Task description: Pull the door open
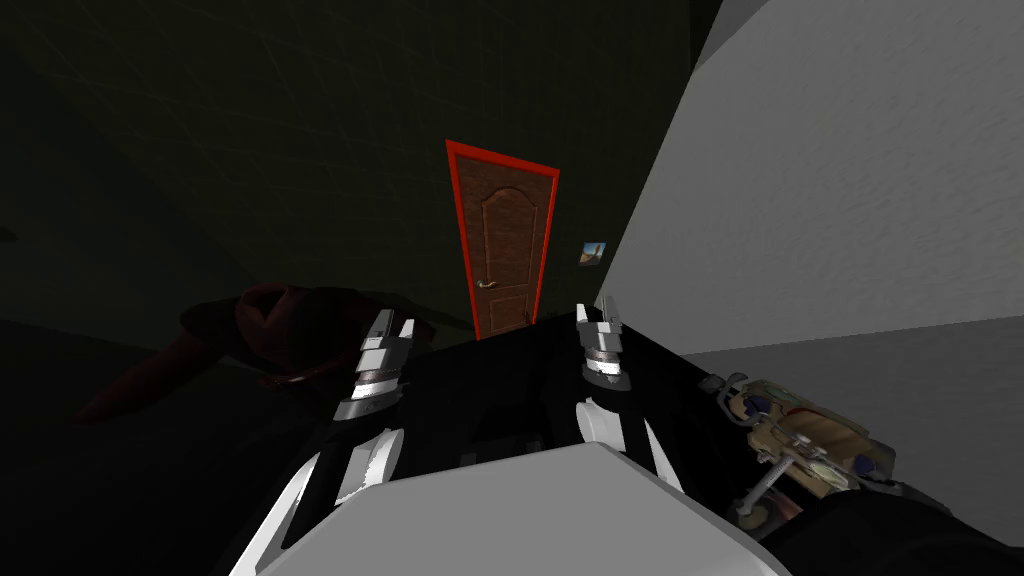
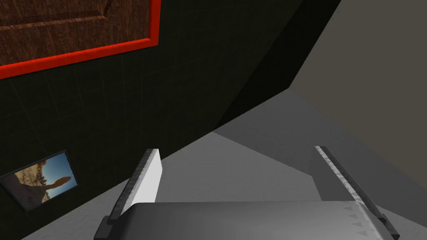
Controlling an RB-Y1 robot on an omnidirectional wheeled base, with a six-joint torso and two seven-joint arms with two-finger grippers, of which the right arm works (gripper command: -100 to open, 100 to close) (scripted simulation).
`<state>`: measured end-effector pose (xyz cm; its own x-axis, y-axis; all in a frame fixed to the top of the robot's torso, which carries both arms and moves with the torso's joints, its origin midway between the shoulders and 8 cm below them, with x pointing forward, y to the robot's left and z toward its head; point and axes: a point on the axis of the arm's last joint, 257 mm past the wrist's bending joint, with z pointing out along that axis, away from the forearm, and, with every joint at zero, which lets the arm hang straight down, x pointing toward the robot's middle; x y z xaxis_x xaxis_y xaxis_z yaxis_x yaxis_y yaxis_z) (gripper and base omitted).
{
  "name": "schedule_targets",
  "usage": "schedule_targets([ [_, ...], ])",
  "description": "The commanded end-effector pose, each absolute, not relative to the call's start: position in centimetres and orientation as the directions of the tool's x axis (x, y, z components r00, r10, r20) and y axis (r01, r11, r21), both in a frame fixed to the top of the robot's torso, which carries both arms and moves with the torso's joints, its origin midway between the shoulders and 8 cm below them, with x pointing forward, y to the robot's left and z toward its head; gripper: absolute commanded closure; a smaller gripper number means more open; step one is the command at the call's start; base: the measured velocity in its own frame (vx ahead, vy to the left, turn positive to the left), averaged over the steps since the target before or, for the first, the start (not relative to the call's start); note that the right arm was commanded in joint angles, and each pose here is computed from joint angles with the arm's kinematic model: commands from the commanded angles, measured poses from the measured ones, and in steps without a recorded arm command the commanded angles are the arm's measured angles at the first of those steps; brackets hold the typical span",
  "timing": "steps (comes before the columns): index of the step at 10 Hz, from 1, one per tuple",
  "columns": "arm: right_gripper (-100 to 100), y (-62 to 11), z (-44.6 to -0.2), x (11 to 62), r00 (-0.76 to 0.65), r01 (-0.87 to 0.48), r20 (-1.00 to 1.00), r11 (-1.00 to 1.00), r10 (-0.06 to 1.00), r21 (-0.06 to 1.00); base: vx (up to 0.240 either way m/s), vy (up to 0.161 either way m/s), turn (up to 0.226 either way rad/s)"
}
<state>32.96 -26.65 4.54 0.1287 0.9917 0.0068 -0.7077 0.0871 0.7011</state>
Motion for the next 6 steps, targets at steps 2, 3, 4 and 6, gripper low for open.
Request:
schedule_targets([
  [2, -100, -26.3, 2.9, 34.3, 0.106, -0.690, 0.003, 0.071, 0.994, 0.721, 0.063, 0.048, 0.034],
  [3, -100, -26.2, 2.5, 34.6, 0.101, -0.685, 0.002, 0.068, 0.995, 0.725, 0.107, 0.051, 0.016],
  [4, -100, -26.0, 1.7, 35.2, 0.090, -0.675, 0.001, 0.061, 0.996, 0.735, 0.120, 0.033, 0.031],
  [6, -100, -25.8, 0.6, 36.0, 0.077, -0.662, 0.000, 0.051, 0.997, 0.748, 0.122, 0.023, 0.028],
])
